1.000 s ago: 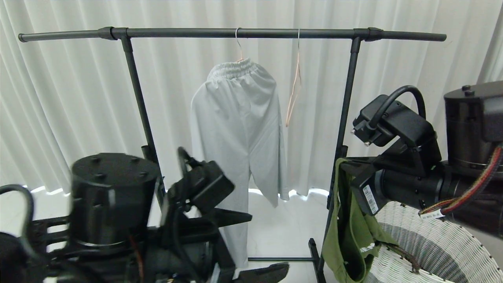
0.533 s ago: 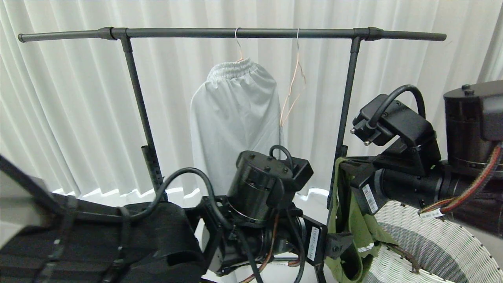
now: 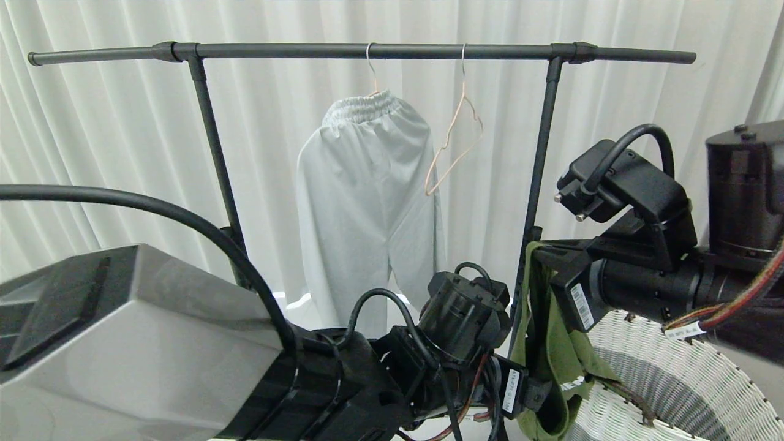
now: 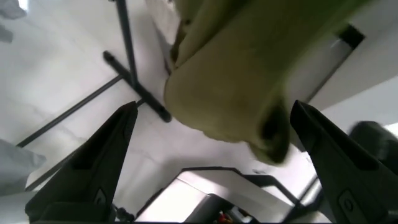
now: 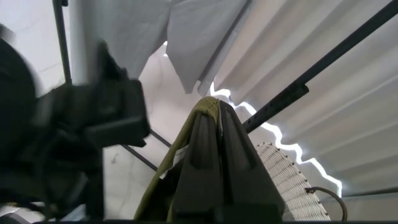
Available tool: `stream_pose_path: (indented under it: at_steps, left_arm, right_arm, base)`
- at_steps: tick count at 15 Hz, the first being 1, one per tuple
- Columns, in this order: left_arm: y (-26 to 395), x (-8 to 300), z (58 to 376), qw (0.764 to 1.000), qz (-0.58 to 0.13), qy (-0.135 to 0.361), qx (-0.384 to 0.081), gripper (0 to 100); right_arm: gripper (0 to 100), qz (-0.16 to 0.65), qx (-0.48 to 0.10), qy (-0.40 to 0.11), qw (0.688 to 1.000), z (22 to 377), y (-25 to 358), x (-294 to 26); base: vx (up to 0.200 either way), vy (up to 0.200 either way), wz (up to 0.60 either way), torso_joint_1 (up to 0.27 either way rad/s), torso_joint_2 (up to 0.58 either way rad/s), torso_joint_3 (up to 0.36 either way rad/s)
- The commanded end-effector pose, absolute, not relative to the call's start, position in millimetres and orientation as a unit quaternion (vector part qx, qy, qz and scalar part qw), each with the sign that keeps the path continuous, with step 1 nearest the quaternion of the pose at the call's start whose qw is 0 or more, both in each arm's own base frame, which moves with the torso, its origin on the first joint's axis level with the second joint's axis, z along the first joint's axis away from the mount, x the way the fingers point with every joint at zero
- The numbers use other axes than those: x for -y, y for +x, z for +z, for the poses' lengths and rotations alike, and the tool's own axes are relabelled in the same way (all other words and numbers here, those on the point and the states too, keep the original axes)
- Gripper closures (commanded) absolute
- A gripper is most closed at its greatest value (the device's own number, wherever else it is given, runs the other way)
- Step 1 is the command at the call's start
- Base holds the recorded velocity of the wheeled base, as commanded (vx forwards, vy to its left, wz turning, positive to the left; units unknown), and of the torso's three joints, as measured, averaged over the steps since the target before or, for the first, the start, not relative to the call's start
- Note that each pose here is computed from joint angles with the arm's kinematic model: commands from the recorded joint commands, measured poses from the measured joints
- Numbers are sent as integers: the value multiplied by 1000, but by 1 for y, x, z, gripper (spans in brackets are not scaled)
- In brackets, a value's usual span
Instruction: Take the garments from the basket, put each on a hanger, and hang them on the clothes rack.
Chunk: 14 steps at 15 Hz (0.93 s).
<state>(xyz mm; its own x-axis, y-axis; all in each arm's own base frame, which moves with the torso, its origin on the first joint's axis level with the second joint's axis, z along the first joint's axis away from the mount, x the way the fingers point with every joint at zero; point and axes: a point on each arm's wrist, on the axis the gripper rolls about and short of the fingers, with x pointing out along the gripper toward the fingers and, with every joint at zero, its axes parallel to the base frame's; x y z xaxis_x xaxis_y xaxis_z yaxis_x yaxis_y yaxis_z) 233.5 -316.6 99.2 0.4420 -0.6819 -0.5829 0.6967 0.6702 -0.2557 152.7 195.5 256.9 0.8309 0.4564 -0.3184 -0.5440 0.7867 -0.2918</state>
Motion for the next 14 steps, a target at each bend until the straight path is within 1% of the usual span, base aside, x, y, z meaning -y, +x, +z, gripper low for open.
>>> stream_pose_path:
  at_steps: [1, 3, 5, 8, 9, 11, 13, 14]
  left_arm:
    - [237, 320, 81, 847, -395, 21, -355, 0]
    - [237, 321, 73, 844, -393, 27, -364, 0]
    - [236, 321, 73, 844, -393, 28, -364, 0]
    - [237, 321, 71, 850, -381, 32, -362, 0]
    - [236, 321, 72, 850, -382, 33, -362, 100]
    - [228, 320, 66, 845, -383, 45, -371, 100]
    - [215, 316, 62, 848, -368, 64, -375, 100]
    - [201, 309, 70, 853, -363, 74, -368, 100]
  right_arm:
    - [100, 266, -113, -187, 939, 259, 152, -194]
    - [100, 266, -114, -187, 939, 258, 152, -194]
    - [100, 267, -116, -190, 938, 257, 151, -194]
    - [100, 267, -115, -189, 938, 257, 152, -194]
    - [100, 266, -115, -189, 938, 258, 151, -194]
    - [100, 265, -116, -190, 938, 257, 152, -193]
    - [100, 261, -120, -191, 938, 254, 153, -191]
    - [100, 255, -127, -194, 939, 249, 155, -188]
  base:
    - [0, 0, 0, 0, 0, 0]
    - [0, 0, 0, 0, 0, 0]
    - [0, 0, 0, 0, 0, 0]
    - [0, 0, 0, 0, 0, 0]
    - [0, 0, 0, 0, 0, 0]
    - [0, 0, 0, 0, 0, 0]
    - [0, 0, 0, 0, 0, 0]
    - [0, 0, 0, 0, 0, 0]
